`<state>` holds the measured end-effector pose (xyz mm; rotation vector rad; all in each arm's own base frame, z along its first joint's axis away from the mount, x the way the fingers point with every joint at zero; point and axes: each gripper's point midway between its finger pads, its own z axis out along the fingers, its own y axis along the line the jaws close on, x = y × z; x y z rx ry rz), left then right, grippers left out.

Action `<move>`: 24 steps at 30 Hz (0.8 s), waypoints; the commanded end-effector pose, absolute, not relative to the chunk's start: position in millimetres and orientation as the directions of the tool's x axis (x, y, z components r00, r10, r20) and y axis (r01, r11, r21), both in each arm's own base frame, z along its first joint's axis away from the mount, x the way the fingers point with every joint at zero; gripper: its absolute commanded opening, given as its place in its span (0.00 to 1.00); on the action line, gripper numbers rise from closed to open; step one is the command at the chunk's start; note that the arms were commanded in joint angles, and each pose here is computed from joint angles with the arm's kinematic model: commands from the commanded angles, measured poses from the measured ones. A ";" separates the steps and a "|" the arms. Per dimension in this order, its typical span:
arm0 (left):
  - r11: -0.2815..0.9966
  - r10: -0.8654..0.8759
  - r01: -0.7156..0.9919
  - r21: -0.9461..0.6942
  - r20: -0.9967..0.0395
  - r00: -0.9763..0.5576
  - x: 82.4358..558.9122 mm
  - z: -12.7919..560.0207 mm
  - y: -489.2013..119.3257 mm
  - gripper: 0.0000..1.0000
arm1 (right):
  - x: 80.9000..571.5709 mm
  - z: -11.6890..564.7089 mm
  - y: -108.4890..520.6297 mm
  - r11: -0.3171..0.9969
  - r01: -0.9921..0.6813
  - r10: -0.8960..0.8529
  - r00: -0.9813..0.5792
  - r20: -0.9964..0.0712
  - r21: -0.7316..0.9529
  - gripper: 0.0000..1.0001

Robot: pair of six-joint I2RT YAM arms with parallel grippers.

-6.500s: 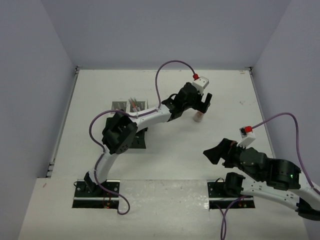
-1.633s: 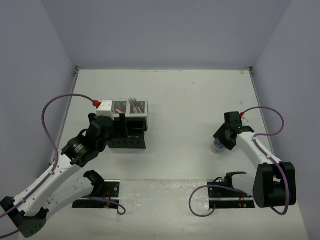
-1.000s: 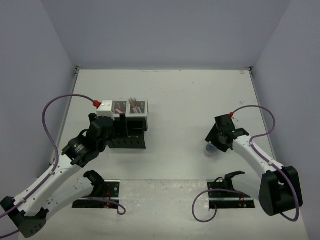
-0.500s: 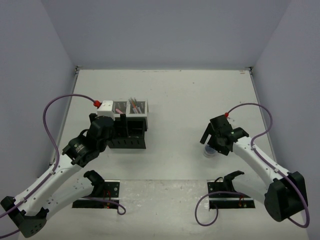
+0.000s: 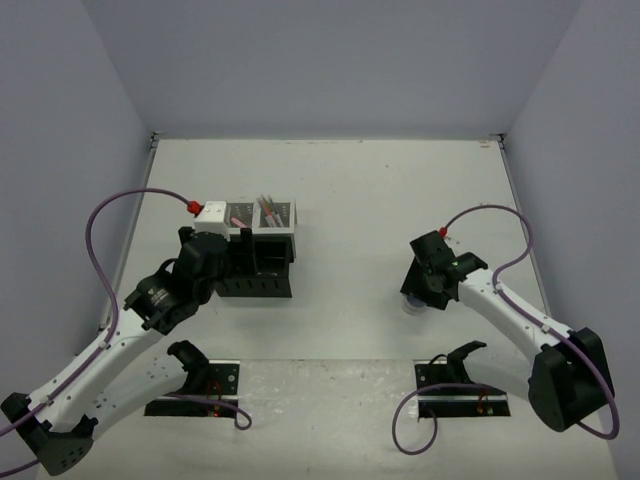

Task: Sort the stationery into containers
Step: Pick up the stationery from the center of the board.

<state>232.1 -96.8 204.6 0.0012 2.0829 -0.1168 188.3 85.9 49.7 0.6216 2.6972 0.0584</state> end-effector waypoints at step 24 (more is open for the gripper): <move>0.958 -0.264 -0.163 -0.237 -0.948 -0.177 217.2 270.4 -31.6 1.00 | 237.7 261.1 355.3 0.808 -0.305 0.072 -0.798 -0.598 0.504 0.19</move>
